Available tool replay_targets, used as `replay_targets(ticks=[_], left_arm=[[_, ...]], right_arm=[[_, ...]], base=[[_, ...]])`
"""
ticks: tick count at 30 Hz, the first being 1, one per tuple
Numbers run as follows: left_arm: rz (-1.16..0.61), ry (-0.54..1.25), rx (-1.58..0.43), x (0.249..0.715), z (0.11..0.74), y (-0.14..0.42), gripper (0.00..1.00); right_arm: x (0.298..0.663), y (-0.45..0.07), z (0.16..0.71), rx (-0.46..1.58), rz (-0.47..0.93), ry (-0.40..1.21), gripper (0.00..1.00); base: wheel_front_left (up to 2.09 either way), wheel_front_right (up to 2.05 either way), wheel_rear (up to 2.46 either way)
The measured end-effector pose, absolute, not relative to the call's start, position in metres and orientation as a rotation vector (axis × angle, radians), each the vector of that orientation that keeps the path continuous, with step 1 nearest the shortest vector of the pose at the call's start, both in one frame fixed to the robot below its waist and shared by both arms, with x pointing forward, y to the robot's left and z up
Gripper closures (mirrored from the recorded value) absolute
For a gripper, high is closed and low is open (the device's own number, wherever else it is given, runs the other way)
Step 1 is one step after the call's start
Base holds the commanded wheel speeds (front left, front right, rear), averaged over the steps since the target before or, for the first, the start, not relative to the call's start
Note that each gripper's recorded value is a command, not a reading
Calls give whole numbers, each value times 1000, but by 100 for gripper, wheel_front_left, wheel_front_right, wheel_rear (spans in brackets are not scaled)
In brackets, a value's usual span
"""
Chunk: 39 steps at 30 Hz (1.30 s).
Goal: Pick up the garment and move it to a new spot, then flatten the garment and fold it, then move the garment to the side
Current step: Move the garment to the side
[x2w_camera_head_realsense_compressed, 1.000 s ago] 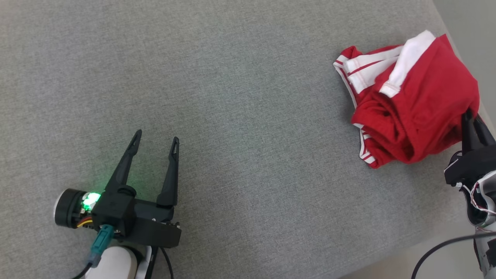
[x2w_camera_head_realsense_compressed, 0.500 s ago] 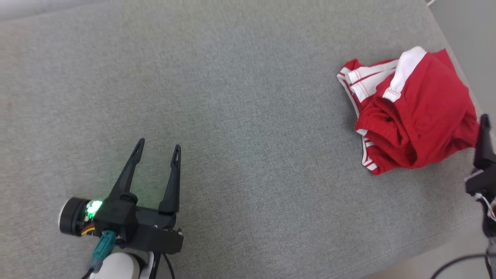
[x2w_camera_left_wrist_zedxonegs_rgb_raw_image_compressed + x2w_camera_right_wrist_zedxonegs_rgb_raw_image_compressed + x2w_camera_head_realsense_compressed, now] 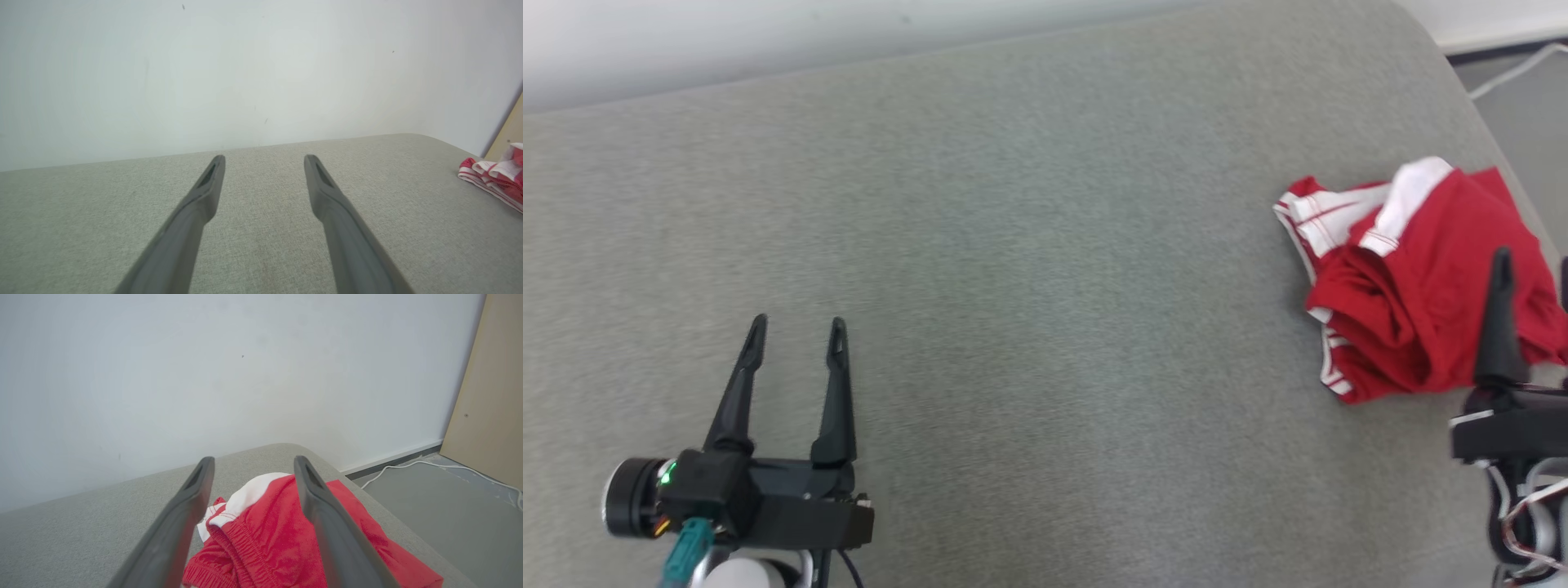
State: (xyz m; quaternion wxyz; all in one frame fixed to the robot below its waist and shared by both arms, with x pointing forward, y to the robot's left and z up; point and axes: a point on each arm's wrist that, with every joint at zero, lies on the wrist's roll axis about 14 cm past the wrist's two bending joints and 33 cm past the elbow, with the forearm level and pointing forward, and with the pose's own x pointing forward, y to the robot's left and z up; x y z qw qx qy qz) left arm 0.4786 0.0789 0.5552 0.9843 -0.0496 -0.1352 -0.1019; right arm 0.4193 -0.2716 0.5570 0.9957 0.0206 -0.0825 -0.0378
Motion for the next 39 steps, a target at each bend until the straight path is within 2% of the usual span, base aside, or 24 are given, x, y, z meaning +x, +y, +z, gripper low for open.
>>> replay_targets(ticks=[9,19,39], left_arm=[[-79,-288,-73,449,568,125,0],[-32,-300,-60,416,579,146,0],[-29,-270,-39,381,578,152,0]], right_arm=[[420,-187,569,71,131,-186,0],[400,-139,565,90,243,-162,0],[361,-136,562,-18,247,-122,0]], base=[[0,0,0],[0,0,0],[0,0,0]])
